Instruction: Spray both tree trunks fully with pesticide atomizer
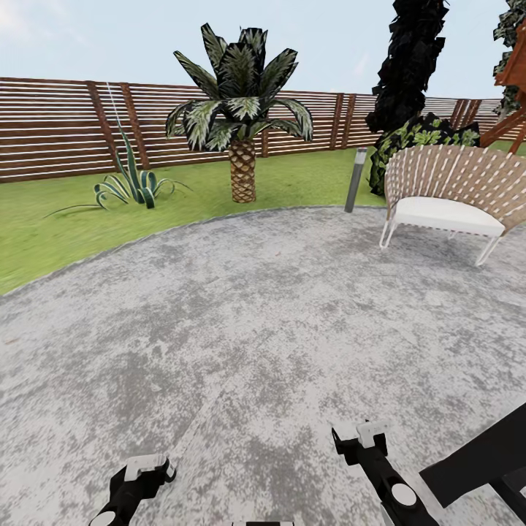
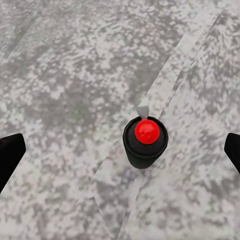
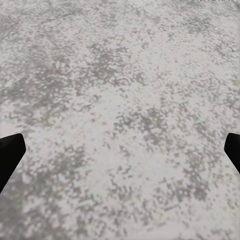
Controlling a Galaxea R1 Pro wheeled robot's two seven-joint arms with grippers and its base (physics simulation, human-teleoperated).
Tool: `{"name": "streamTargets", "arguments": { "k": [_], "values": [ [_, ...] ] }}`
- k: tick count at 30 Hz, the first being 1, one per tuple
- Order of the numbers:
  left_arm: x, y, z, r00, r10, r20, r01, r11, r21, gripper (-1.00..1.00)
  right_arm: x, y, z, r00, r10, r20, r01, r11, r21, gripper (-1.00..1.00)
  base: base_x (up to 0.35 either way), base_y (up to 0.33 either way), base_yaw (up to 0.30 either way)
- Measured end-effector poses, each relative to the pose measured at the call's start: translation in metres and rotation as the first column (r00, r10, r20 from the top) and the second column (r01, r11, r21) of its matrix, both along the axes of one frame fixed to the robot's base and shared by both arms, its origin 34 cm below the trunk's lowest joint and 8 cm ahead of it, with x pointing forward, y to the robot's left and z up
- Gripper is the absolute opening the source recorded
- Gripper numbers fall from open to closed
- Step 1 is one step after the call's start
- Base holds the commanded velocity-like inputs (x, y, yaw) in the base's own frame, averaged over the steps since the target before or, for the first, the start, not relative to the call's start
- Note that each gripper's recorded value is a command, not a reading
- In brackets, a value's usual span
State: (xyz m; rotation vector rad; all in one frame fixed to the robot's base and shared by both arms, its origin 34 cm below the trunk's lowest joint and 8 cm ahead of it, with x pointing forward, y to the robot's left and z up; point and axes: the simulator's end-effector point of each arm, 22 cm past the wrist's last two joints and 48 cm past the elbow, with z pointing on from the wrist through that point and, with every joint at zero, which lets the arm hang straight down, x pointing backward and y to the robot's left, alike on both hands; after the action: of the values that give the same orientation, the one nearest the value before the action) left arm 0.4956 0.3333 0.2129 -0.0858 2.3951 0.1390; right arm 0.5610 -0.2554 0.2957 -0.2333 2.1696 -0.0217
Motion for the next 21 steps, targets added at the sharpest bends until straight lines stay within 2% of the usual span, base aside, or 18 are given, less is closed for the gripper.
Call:
{"name": "streamTargets", "arguments": {
  "k": [14, 17, 18, 21],
  "values": [
    [-0.007, -0.002, -0.019, 0.999, -0.001, -0.032, 0.001, 1.0, -0.002, 1.0, -0.013, -0.002, -0.029, 0.998, -0.007, -0.057, 0.007, 1.0, 0.0, 1.0, 0.0, 0.0, 0.0],
    [0.001, -0.005, -0.017, 1.0, -0.002, -0.015, 0.002, 1.0, -0.003, 1.0, -0.017, -0.002, -0.038, 0.997, -0.008, -0.075, 0.008, 1.0, -0.001, 1.0, 0.0, 0.0, 0.0],
    [0.012, -0.012, -0.012, 1.0, -0.006, 0.011, 0.006, 1.0, -0.01, 1.0, -0.018, -0.003, -0.04, 0.997, -0.009, -0.081, 0.009, 1.0, -0.001, 1.0, 0.0, 0.0, 0.0],
    [0.014, -0.014, -0.013, 1.0, -0.002, 0.024, 0.002, 1.0, -0.013, 1.0, -0.023, -0.003, -0.048, 0.995, -0.01, -0.098, 0.01, 1.0, -0.002, 1.0, 0.0, 0.0, 0.0]
  ]
}}
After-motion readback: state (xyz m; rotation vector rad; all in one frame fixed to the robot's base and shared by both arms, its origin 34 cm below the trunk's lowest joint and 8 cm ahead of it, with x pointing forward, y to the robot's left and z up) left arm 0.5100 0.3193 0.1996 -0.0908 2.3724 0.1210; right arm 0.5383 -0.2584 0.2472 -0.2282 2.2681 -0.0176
